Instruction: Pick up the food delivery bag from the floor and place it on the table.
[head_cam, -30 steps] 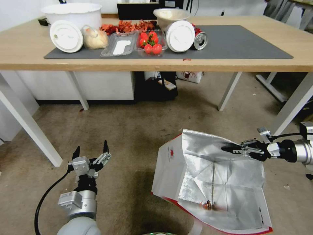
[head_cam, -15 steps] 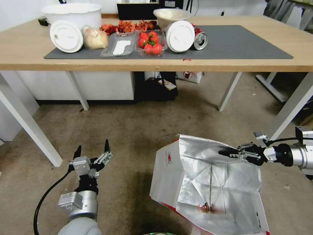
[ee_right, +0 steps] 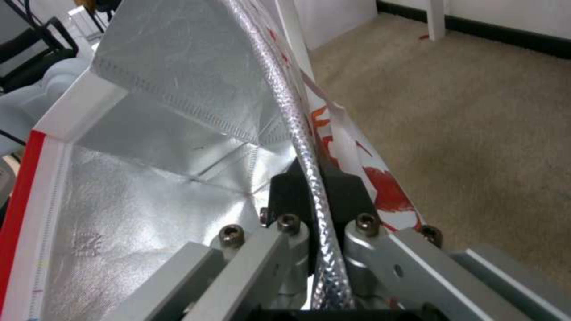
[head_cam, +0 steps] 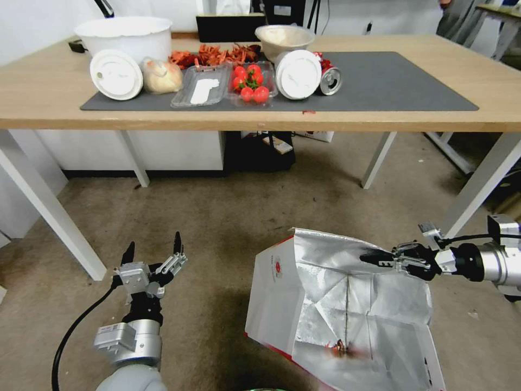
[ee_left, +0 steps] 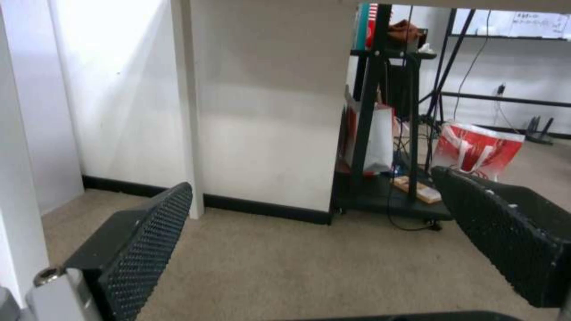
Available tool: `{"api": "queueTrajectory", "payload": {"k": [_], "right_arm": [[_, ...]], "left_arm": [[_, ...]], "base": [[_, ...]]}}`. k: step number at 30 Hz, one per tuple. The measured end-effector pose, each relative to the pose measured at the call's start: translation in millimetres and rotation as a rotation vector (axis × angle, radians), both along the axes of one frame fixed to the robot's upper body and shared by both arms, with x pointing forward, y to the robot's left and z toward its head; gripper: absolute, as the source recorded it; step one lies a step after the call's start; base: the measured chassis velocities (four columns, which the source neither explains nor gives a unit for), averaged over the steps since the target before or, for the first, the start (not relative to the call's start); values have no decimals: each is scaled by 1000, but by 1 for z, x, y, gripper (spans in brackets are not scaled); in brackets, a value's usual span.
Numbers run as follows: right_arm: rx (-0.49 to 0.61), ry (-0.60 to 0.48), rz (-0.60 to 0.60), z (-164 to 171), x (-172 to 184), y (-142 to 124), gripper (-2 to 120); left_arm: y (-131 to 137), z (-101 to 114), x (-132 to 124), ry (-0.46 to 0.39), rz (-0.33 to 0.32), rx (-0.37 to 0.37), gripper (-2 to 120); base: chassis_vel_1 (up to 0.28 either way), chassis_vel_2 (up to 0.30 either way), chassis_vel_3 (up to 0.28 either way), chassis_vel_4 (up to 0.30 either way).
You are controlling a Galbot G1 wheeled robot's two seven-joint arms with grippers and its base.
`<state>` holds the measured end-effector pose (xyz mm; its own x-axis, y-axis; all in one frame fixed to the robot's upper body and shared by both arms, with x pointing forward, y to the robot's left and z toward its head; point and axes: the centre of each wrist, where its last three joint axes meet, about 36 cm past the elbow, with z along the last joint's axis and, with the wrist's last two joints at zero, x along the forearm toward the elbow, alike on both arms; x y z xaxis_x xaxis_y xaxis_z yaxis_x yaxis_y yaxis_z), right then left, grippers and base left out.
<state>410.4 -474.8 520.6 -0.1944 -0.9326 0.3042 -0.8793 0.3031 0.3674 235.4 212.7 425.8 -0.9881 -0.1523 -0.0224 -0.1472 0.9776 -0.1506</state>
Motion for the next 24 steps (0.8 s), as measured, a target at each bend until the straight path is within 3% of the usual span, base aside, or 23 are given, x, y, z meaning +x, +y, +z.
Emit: {"api": "queueTrajectory", "payload": {"k": [24], "right_arm": [[-6,3,23,6,1,2,0]], "left_arm": [[-1,1,-1,-7,1,-2,100]], "base": [[0,0,0,0]]}}
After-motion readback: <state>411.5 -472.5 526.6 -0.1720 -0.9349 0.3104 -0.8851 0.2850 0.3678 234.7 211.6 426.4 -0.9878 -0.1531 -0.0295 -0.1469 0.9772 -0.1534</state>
